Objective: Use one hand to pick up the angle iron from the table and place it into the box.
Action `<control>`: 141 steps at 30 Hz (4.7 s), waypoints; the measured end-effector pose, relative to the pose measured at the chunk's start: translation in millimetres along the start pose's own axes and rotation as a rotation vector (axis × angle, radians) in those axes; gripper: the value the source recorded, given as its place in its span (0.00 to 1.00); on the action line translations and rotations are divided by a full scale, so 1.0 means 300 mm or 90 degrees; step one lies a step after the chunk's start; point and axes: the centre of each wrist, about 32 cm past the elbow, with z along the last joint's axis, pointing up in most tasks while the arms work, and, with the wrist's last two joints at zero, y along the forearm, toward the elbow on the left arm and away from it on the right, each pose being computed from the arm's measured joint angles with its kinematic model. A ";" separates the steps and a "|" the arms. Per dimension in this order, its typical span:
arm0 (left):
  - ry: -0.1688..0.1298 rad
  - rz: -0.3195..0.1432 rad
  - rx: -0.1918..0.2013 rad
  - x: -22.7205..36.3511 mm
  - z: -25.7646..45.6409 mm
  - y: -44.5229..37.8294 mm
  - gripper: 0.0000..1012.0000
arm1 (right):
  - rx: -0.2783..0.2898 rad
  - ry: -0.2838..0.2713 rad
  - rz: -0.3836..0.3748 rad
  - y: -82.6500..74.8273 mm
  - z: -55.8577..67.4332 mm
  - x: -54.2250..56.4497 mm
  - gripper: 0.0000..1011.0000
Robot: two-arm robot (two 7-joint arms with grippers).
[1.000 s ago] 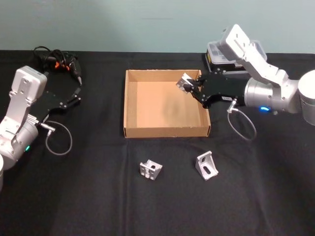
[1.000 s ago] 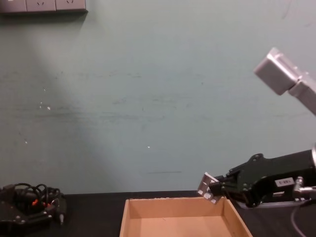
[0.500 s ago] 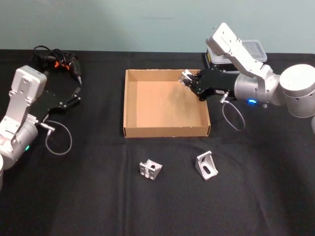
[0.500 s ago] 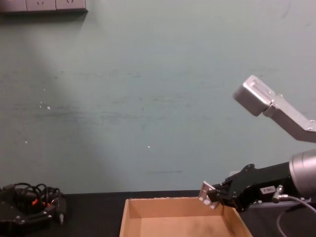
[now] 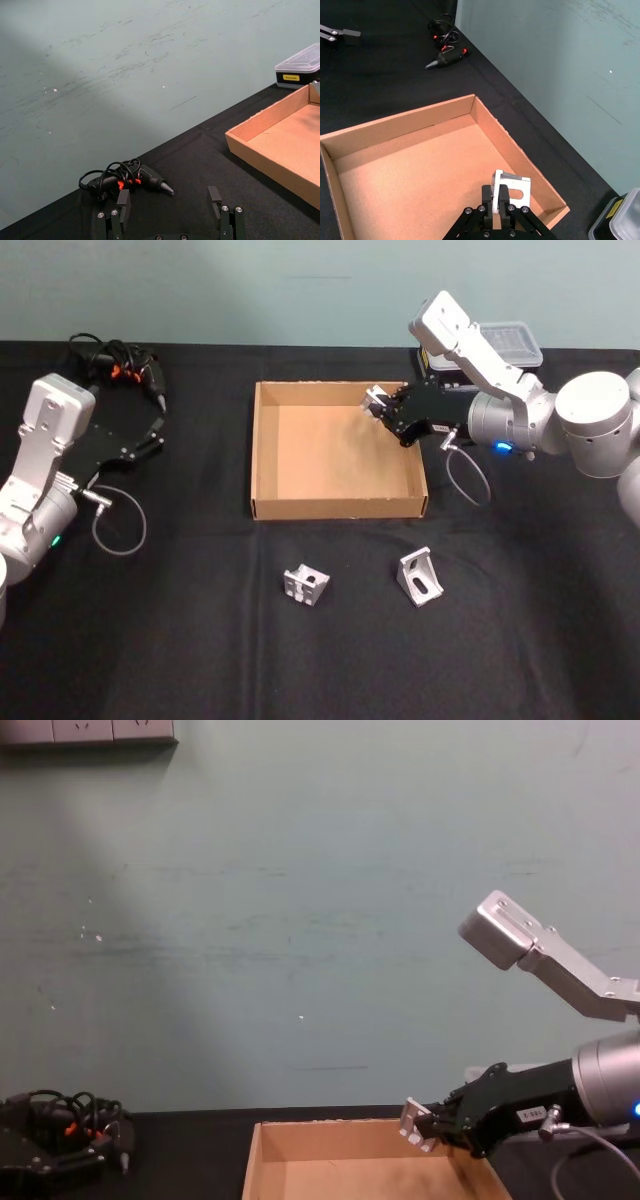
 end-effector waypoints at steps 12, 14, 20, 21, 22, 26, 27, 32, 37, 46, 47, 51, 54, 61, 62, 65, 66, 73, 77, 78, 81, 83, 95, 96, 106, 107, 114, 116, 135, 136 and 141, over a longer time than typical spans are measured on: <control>0.000 0.000 0.000 0.000 0.000 0.000 0.99 | -0.006 -0.002 0.002 0.003 0.005 -0.003 0.29; 0.000 0.000 0.000 0.000 0.000 0.000 0.99 | -0.006 -0.003 0.001 0.003 0.006 -0.002 0.36; 0.000 0.000 0.000 0.000 0.000 0.000 0.99 | -0.004 -0.003 0.002 0.004 0.008 -0.002 0.56; 0.000 0.000 0.000 0.000 0.000 0.000 0.99 | -0.003 -0.003 0.002 0.005 0.008 -0.003 0.57; 0.000 0.000 0.000 0.000 0.000 0.000 0.99 | -0.004 -0.003 0.002 0.005 0.007 -0.004 0.60; 0.000 0.000 0.000 0.000 0.000 0.000 0.99 | -0.004 -0.003 0.002 0.006 0.006 -0.007 0.71; 0.000 0.000 0.000 0.000 0.000 0.000 0.99 | -0.004 -0.003 0.002 0.006 0.005 -0.007 0.77; 0.000 0.000 0.000 0.000 0.000 0.000 0.99 | -0.004 -0.003 0.001 0.003 0.002 -0.009 0.89; 0.000 0.000 0.000 0.000 0.000 0.000 0.99 | -0.005 -0.004 -0.002 -0.001 0.000 -0.008 0.99; 0.000 0.000 0.000 0.000 0.000 0.000 0.99 | -0.003 -0.005 -0.006 -0.008 0.001 -0.006 0.99; 0.000 0.000 0.000 0.000 0.000 0.000 0.99 | -0.002 -0.005 -0.006 -0.010 0.003 -0.006 0.99; 0.000 0.000 0.000 0.000 0.000 0.000 0.99 | 0.011 -0.006 -0.012 -0.025 0.017 0.002 0.99; 0.000 0.000 0.000 0.000 0.000 0.000 0.99 | 0.027 -0.011 -0.017 -0.051 0.037 0.011 0.99; 0.000 0.000 0.000 0.000 0.000 0.000 0.99 | 0.070 -0.036 -0.006 -0.181 0.106 0.042 0.99; 0.000 0.000 0.000 0.000 0.000 0.000 0.99 | 0.074 -0.040 -0.004 -0.201 0.114 0.046 0.99; 0.000 0.000 0.000 0.000 0.000 0.000 0.99 | 0.085 -0.051 0.007 -0.265 0.141 0.055 0.99; 0.000 0.000 0.000 0.000 0.000 0.000 0.99 | 0.088 -0.056 0.013 -0.284 0.151 0.056 0.99; 0.000 0.000 0.000 0.000 0.000 0.000 0.99 | 0.088 -0.068 0.064 -0.397 0.184 0.059 0.99; 0.000 0.000 0.000 0.000 0.000 0.000 0.99 | 0.081 -0.072 0.101 -0.433 0.191 0.055 0.99; 0.000 0.000 0.000 0.000 0.000 0.000 0.99 | 0.077 -0.075 0.120 -0.442 0.192 0.052 0.99; 0.000 0.000 0.000 0.000 0.000 0.000 0.99 | 0.070 -0.078 0.151 -0.450 0.191 0.046 0.99; 0.000 0.000 0.000 0.000 0.000 0.000 0.99 | 0.061 -0.082 0.182 -0.454 0.186 0.041 0.99; 0.000 0.000 0.000 0.000 0.000 0.000 0.99 | 0.006 -0.090 0.315 -0.421 0.127 0.012 0.99; 0.000 0.000 0.000 0.000 0.000 0.000 0.99 | 0.001 -0.090 0.320 -0.418 0.122 0.011 0.99; 0.000 0.000 0.000 0.000 0.000 0.000 0.99 | -0.048 -0.086 0.345 -0.389 0.063 0.018 0.99; 0.000 0.000 0.000 0.000 0.000 0.000 0.99 | -0.054 -0.087 0.347 -0.384 0.058 0.020 0.99; 0.000 0.000 0.000 0.000 0.000 0.000 0.99 | -0.071 -0.084 0.354 -0.360 0.034 0.019 0.99; 0.000 0.000 0.000 0.000 0.000 0.000 0.99 | -0.074 -0.083 0.355 -0.355 0.029 0.018 0.99; 0.000 0.000 0.000 0.000 0.000 0.000 0.99 | -0.095 -0.050 0.338 -0.306 -0.058 -0.011 0.99; 0.000 0.000 0.000 0.000 0.000 0.000 0.99 | -0.095 -0.049 0.338 -0.306 -0.060 -0.012 0.99; 0.000 0.000 0.000 0.000 0.000 0.000 0.99 | -0.098 -0.043 0.340 -0.303 -0.074 -0.021 0.99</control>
